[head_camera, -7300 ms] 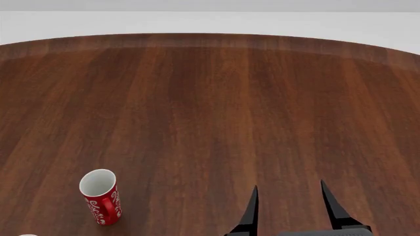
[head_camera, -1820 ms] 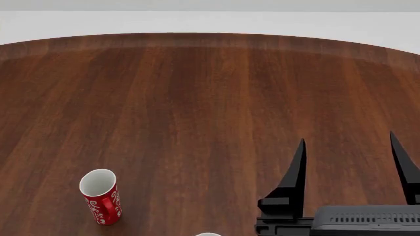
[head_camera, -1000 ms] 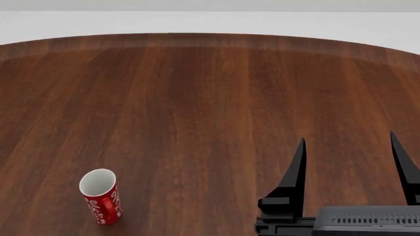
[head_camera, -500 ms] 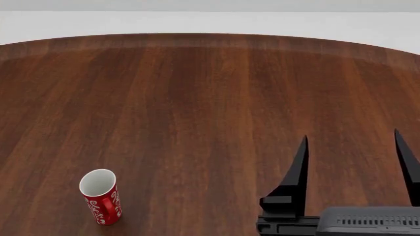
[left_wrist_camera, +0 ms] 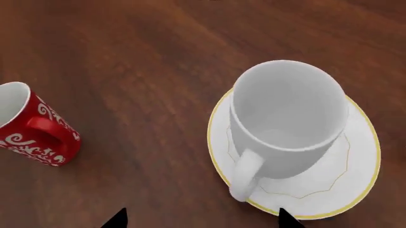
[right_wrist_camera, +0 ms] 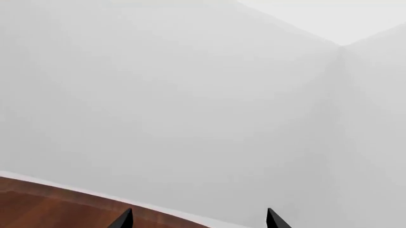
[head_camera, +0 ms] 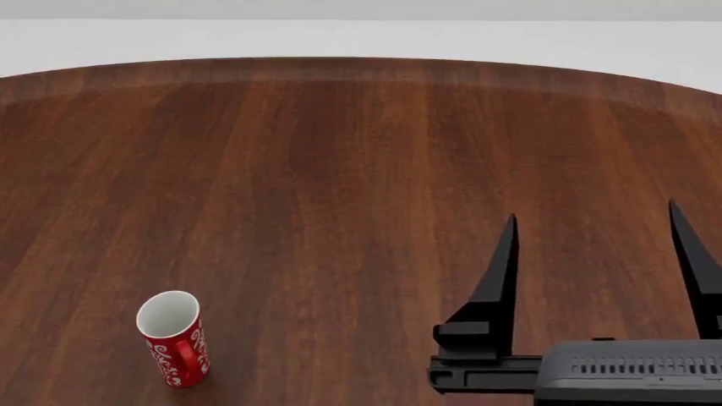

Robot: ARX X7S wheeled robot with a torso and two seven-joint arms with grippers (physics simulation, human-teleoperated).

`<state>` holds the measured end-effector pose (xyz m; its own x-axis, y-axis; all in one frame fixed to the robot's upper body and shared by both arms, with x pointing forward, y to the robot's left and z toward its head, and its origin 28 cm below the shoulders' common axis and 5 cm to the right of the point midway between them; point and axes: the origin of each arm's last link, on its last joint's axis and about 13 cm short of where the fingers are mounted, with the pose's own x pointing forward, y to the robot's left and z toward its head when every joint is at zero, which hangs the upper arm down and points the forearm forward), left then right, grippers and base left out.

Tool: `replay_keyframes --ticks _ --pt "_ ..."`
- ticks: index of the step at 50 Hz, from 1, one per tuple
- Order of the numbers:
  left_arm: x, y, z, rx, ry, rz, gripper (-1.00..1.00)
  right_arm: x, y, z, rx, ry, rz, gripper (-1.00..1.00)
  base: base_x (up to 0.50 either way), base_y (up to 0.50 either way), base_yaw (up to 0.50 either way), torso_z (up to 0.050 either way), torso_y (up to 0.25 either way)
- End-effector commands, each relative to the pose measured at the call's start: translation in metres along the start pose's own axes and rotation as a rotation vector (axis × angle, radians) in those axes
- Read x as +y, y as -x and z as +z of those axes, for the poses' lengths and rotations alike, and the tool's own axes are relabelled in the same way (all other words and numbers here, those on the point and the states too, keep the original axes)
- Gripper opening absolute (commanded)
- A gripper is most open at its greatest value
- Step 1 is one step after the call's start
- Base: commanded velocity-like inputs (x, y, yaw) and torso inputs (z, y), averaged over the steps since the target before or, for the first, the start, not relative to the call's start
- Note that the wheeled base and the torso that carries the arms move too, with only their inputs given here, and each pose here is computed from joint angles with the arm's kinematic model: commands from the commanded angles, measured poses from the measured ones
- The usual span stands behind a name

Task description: Put the white mug on the plate.

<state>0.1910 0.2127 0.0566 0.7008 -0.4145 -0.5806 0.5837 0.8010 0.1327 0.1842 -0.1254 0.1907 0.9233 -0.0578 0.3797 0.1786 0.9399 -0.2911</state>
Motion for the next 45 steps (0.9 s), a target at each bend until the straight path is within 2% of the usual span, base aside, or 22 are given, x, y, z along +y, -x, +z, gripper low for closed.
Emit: replay_keyframes --ticks 1,7,17,31,45 --pt "-0.008 0.02 0.006 0.006 -0.064 -0.036 1.0 0.001 -0.002 0.004 -0.019 -0.006 0.008 1.0 0.0 0.0 0.0 0.0 0.0" --pt "-0.012 0.03 0.01 -0.003 -0.074 -0.059 1.0 0.001 -0.003 0.004 -0.021 -0.006 0.009 1.0 0.0 0.0 0.0 0.0 0.0" --pt "-0.014 0.05 0.019 -0.069 -0.071 -0.023 1.0 0.001 -0.001 0.005 -0.022 -0.005 0.007 1.0 0.0 0.0 0.0 0.0 0.0" --pt "-0.016 0.081 0.034 -0.18 -0.085 0.072 1.0 0.001 0.001 0.003 -0.019 -0.012 0.004 1.0 0.0 0.0 0.0 0.0 0.0" --pt "-0.002 0.1 0.054 -0.281 -0.094 0.202 1.0 0.0 0.003 0.002 -0.015 -0.014 0.005 1.0 0.0 0.0 0.0 0.0 0.0"
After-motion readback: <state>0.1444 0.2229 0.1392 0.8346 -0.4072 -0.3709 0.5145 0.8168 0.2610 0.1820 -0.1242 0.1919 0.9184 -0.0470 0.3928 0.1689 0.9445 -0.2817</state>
